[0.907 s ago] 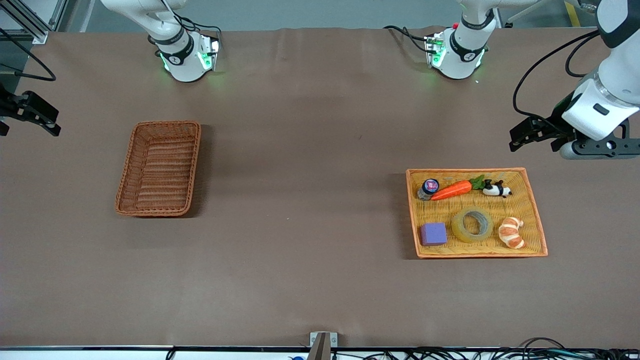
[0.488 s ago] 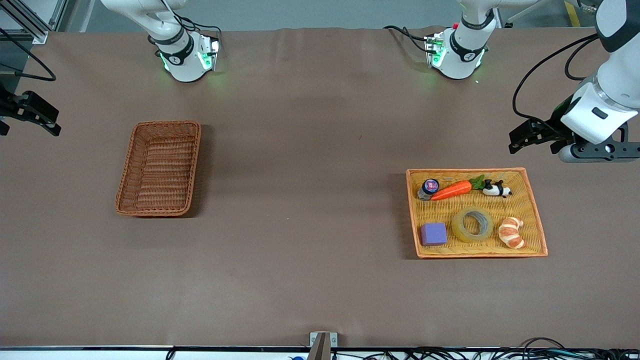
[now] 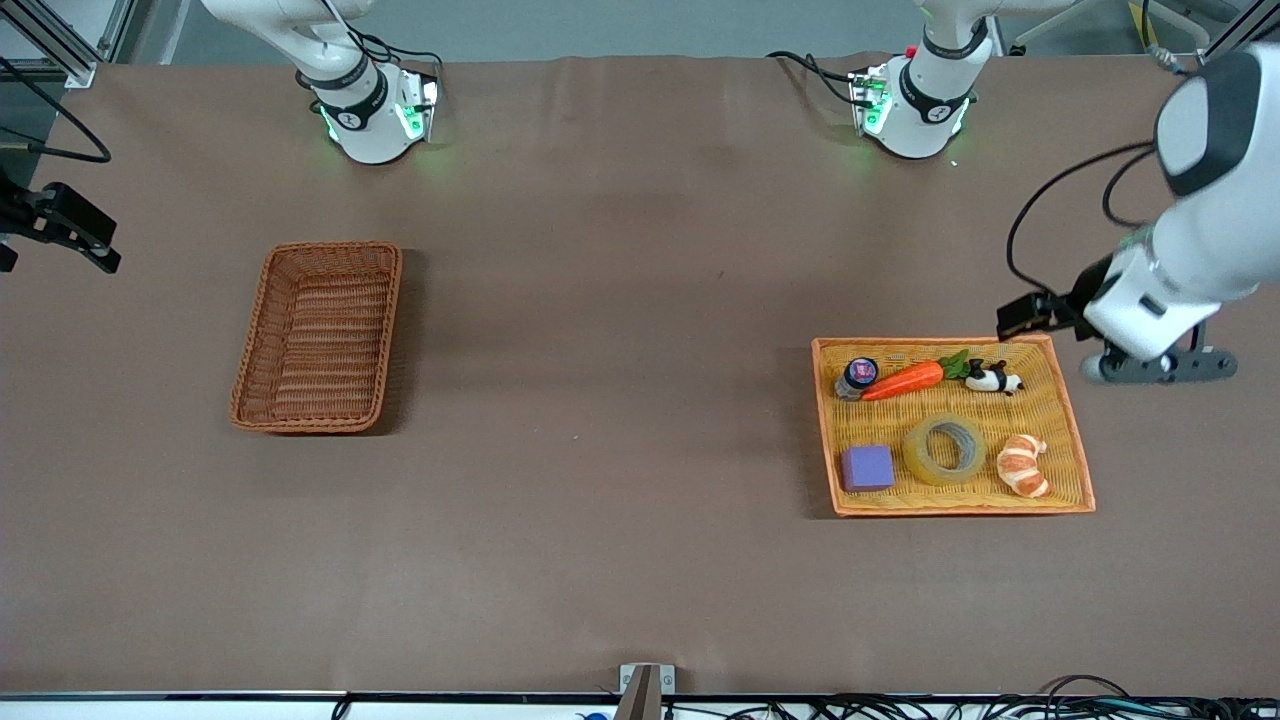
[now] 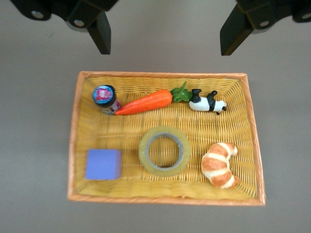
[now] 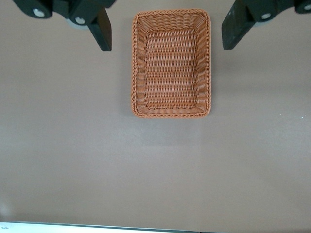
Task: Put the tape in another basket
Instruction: 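Move the left gripper down over the yellow tape roll on the tray, then close the left gripper on the tape roll's rim, then lift the tape roll and carry it toward the wicker basket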
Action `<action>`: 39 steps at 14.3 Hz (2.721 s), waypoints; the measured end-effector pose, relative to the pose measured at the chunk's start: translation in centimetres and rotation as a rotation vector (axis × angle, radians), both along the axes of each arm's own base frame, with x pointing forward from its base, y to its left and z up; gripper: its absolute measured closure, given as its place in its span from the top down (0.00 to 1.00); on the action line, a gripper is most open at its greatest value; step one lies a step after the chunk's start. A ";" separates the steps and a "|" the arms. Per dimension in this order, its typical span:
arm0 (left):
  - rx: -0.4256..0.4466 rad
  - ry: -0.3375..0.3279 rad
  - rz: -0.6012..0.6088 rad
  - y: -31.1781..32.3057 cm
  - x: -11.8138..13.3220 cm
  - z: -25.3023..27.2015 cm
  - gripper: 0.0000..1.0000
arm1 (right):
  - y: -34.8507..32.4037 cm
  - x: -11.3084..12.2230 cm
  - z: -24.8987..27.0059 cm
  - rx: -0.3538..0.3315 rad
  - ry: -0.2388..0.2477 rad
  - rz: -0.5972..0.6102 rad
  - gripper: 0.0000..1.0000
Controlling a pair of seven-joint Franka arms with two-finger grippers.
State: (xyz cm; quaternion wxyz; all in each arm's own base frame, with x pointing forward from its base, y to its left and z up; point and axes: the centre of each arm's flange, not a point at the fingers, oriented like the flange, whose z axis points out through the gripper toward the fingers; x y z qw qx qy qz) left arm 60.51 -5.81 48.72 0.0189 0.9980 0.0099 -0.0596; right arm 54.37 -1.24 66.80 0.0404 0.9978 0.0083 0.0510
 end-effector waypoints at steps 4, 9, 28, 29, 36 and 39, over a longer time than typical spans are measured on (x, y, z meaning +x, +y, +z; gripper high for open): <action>-0.008 0.042 0.050 4.3 2.9 -7.0 0.98 | 0.0 0.0 0.0 0.000 0.002 0.000 1.00; -0.013 -0.007 0.051 4.1 5.5 -13.3 0.99 | 0.0 0.0 0.0 0.000 0.002 -0.001 1.00; -0.002 -0.005 0.032 3.5 6.1 -28.6 0.69 | 0.0 0.0 0.0 0.000 0.001 0.000 1.00; -0.002 -0.003 0.032 3.5 6.0 -28.7 0.56 | 0.0 0.0 0.0 0.000 0.002 0.000 1.00; 0.024 -0.035 0.010 4.0 6.7 -27.7 0.22 | 0.0 0.0 0.0 0.000 0.001 -0.001 1.00; 0.046 -0.094 -0.021 3.5 7.5 -23.4 0.22 | 0.0 0.0 0.0 0.000 0.000 -0.001 1.00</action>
